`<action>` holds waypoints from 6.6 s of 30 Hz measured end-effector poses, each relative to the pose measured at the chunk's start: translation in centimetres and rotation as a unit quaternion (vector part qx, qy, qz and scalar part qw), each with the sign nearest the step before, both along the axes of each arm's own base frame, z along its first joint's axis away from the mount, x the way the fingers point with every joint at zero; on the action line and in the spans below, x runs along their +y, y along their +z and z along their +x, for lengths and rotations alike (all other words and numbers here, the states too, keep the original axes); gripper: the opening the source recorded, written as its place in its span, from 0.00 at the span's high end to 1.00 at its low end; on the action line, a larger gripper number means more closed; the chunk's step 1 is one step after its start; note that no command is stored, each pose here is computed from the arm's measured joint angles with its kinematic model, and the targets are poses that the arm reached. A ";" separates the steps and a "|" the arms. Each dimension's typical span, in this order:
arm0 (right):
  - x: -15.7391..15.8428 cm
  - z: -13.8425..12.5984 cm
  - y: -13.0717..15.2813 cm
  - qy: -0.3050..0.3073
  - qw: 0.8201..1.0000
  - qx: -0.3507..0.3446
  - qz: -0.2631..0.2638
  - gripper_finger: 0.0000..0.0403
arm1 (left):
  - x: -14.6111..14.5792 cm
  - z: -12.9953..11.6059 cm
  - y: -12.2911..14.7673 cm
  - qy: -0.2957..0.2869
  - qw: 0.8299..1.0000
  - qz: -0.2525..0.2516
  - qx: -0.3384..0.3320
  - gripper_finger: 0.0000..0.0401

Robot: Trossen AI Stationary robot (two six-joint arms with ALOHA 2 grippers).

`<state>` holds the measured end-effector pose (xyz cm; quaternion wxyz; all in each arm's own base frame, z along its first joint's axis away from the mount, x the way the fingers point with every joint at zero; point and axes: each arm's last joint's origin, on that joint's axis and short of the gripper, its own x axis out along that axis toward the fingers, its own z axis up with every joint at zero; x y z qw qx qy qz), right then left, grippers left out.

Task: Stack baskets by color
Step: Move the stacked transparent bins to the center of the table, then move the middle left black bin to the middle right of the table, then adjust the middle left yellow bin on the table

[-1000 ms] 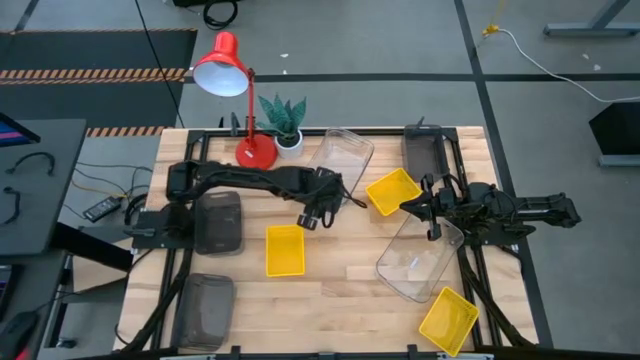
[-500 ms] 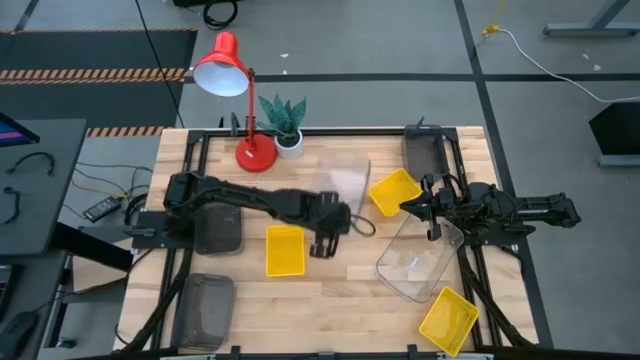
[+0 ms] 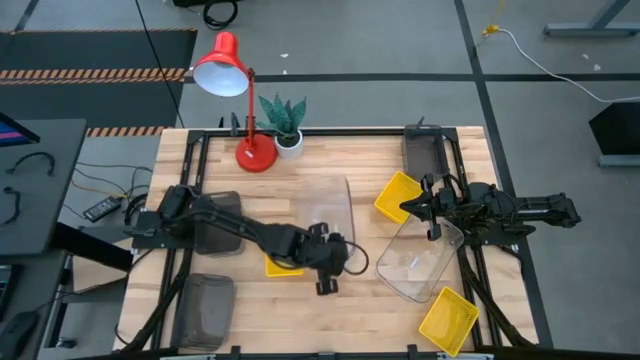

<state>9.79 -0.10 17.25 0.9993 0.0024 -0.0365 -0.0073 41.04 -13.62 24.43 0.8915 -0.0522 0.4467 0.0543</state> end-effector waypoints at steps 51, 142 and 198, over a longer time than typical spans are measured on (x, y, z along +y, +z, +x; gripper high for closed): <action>0.0 0.0 0.0 0.000 1.000 0.000 0.000 0.93 | -7.9 -18.6 5.7 0.082 0.967 0.117 0.212 0.56; 0.0 0.0 0.0 0.000 1.000 0.000 0.000 0.93 | 1.9 2.1 -2.8 -0.012 0.971 -0.001 -0.239 0.98; 0.0 0.0 0.3 0.000 1.000 -0.013 0.000 0.93 | 6.9 -20.0 -1.0 0.256 0.920 -0.024 0.296 0.98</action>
